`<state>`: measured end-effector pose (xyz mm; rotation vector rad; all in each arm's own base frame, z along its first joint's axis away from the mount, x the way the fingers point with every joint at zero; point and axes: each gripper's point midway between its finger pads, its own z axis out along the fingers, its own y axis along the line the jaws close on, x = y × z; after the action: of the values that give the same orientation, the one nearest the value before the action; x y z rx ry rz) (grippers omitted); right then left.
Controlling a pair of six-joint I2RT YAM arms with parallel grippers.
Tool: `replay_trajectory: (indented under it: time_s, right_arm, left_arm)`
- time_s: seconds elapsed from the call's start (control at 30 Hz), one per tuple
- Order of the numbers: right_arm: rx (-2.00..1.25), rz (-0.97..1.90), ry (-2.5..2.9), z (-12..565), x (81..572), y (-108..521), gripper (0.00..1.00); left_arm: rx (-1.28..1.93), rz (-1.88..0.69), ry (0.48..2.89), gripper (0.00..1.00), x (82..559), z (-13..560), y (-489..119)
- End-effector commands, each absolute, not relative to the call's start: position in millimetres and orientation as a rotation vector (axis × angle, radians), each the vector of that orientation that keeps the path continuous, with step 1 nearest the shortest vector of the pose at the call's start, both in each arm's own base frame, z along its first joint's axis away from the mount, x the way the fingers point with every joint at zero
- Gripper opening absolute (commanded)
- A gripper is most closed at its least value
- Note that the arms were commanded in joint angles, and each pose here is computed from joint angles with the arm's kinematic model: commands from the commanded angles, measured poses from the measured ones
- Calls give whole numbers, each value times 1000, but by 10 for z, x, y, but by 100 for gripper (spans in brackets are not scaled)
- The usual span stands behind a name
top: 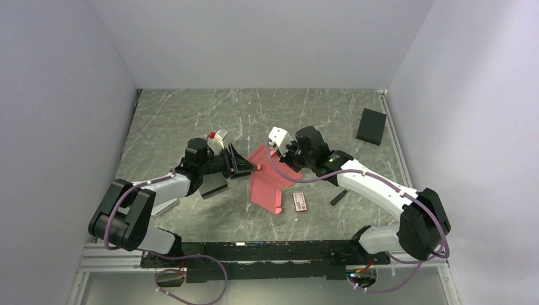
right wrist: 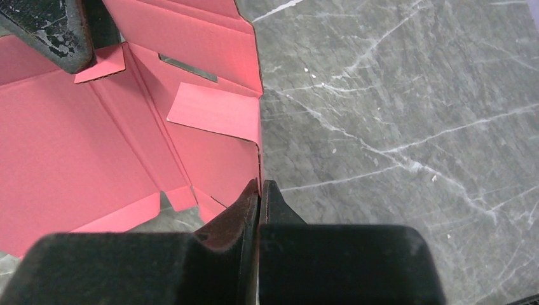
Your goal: Fold the paper box
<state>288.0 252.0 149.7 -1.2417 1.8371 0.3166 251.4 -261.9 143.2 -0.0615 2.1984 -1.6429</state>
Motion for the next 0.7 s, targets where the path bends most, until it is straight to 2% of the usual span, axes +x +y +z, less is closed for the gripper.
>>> replay_trajectory:
  time_s: [0.0, 0.33, 0.67]
  right_arm:
    - [-1205, 322, 1760, 1758, 2978, 2654, 0]
    - [-1196, 297, 1773, 1731, 3000, 2658, 0]
    - [-1202, 378, 1792, 1733, 2922, 2737, 0]
  left_arm:
    - [-20, -1644, 2191, 50, 2579, 1503, -2722]
    - [-11, -1537, 2267, 47, 2587, 1394, -2746]
    - [186, -1533, 2151, 50, 2505, 1481, -2745]
